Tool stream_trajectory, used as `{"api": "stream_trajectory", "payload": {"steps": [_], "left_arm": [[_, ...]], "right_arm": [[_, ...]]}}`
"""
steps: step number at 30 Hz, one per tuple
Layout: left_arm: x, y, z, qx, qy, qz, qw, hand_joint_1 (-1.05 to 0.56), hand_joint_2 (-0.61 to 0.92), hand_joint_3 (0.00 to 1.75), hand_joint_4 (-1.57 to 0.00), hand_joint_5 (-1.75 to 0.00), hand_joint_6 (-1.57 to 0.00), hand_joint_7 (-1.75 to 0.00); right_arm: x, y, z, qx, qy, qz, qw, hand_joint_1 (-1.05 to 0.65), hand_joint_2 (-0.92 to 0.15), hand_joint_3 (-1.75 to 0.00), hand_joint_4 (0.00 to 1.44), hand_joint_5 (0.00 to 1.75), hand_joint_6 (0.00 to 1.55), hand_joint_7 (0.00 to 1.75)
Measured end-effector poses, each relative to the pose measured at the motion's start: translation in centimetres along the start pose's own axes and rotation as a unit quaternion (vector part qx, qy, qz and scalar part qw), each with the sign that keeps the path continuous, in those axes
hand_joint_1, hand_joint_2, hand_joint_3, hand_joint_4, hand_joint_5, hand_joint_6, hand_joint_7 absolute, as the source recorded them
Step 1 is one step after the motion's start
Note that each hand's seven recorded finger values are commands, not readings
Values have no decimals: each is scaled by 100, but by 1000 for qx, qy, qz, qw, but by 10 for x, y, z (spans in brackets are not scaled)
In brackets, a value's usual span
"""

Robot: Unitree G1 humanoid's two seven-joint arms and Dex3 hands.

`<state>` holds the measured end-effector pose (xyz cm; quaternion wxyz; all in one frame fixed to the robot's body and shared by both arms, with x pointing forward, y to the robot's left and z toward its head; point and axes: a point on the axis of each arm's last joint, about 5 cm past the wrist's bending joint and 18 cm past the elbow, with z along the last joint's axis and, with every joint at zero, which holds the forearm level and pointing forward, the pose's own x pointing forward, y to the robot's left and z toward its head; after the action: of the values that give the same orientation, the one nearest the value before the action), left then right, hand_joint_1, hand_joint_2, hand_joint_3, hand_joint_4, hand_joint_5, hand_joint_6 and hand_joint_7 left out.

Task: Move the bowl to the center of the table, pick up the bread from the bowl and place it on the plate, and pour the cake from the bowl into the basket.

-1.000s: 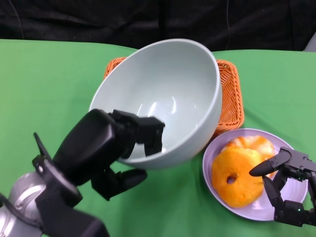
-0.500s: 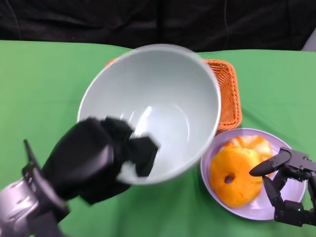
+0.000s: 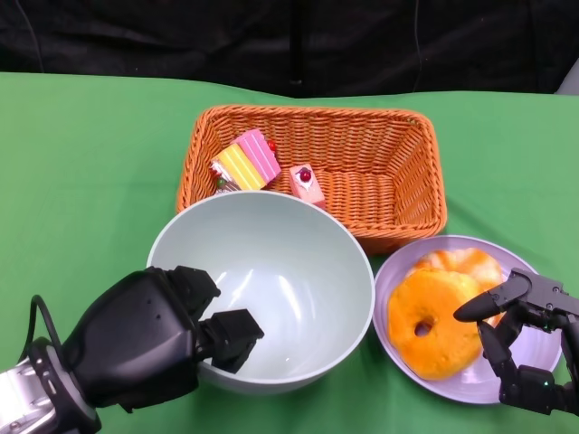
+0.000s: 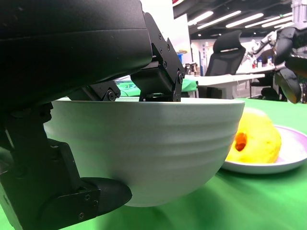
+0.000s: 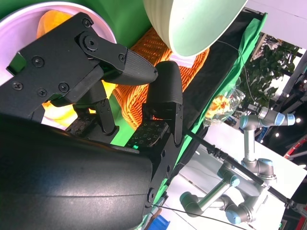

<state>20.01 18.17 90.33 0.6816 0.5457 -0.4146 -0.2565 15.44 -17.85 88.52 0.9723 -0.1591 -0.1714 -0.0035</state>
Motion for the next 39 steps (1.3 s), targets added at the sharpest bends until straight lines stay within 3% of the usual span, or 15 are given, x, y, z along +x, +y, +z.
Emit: {"api": "stream_trajectory", "payload": {"steps": [8,11,12,14,17,19,21,22,25,27,29,31,33,36,39], "left_arm": [[-4,-14,1,25,0,-17,1000,-14,20,109,-107,-175,-89,-164],[-5,-21,1,41,1,-22,999,-19,27,91,-107,-175,-88,-167],[-5,-22,0,49,1,-23,999,-21,36,72,-106,-175,-90,-160],[-5,-25,-3,64,2,-29,998,-22,43,57,-105,-175,-91,-156],[-5,-28,-7,67,-12,-48,996,-33,66,9,-99,-169,-118,-62],[-5,-28,-9,61,-22,-60,996,-34,69,3,-99,-166,-125,-43],[-4,-27,-9,38,-13,-78,996,-30,75,2,-97,-121,-120,-23],[-4,-26,-9,22,-2,-94,995,-28,77,1,-97,-110,-118,-17],[-3,-18,-7,-25,22,-142,989,-22,84,0,-96,-41,-97,-2],[-1,-11,-4,-48,27,-161,985,-32,83,0,-86,-22,-80,0],[-1,-5,-2,-65,34,-167,983,-39,81,0,-80,-16,-73,0],[0,3,-1,-71,43,-173,981,-62,86,2,-70,-9,-60,0],[1,14,1,-82,54,-171,980,-75,90,3,-65,-6,-56,0],[2,27,2,-96,58,-159,981,-81,92,7,-64,-5,-54,0],[-2,33,3,-135,65,-129,980,-76,92,7,-68,-7,-59,-2]], "right_arm": [[1,0,2,-3,-5,1,1000,-20,-51,-102,87,140,87,99],[1,0,2,-3,-5,1,1000,-20,-51,-102,88,140,87,99],[0,0,2,-3,-5,1,1000,-20,-51,-102,87,140,87,99],[0,0,2,-2,-5,1,1000,-20,-51,-102,87,140,87,99],[0,0,2,0,-4,2,1000,-20,-51,-103,88,140,87,100],[0,0,2,1,-5,2,1000,-20,-50,-104,88,140,87,100],[0,0,2,0,-5,2,1000,-20,-51,-103,88,140,86,100],[0,0,2,-1,-5,3,1000,-20,-51,-103,88,141,86,100],[0,0,2,-1,-5,3,1000,-20,-51,-102,87,140,86,101],[0,0,2,0,-5,4,1000,-20,-51,-102,86,139,85,100],[0,0,2,7,-4,6,1000,-20,-52,-101,85,137,84,99],[0,0,3,18,-5,13,1000,-20,-57,-90,81,129,83,79],[0,1,3,35,-10,26,999,-21,-60,-83,80,124,86,66],[0,1,4,54,-24,44,997,-24,-60,-79,80,119,89,59],[0,1,4,63,-28,52,996,-28,-62,-73,82,117,92,56]]}}
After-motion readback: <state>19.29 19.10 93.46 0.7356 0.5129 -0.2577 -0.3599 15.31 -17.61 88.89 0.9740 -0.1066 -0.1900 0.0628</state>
